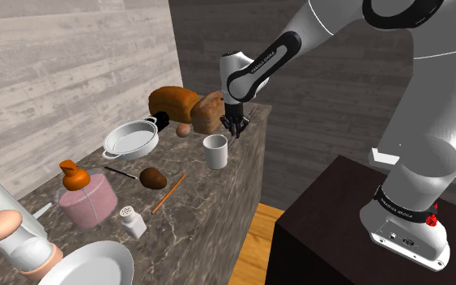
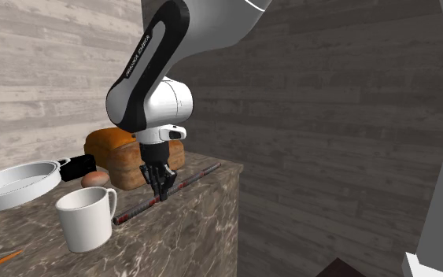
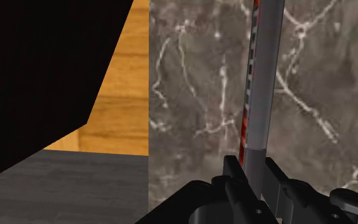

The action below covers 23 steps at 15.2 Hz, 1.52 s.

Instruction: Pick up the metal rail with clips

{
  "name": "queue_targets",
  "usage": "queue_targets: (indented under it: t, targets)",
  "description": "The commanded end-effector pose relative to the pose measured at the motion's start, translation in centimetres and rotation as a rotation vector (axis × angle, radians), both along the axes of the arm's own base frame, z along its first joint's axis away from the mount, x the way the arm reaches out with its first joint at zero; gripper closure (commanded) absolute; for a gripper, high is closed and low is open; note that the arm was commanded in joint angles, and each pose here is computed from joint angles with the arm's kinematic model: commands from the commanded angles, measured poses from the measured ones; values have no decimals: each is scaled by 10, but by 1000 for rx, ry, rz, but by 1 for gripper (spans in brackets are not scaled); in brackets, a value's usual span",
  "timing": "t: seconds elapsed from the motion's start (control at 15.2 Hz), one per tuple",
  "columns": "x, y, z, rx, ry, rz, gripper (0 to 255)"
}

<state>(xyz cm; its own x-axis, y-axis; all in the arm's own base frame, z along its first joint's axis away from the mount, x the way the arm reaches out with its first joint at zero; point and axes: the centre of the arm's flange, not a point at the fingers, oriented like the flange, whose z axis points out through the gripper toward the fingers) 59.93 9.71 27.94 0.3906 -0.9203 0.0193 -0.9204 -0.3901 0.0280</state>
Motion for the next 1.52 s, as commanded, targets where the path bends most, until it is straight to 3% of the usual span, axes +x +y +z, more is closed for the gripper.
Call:
queue_targets:
  t: [0.0, 0.4, 1.45]
  targets:
    - [0, 0, 0, 0, 0, 0, 255]
    - [1, 0, -1, 0, 0, 0, 255]
    - [1, 0, 79, 0, 0, 0, 255]
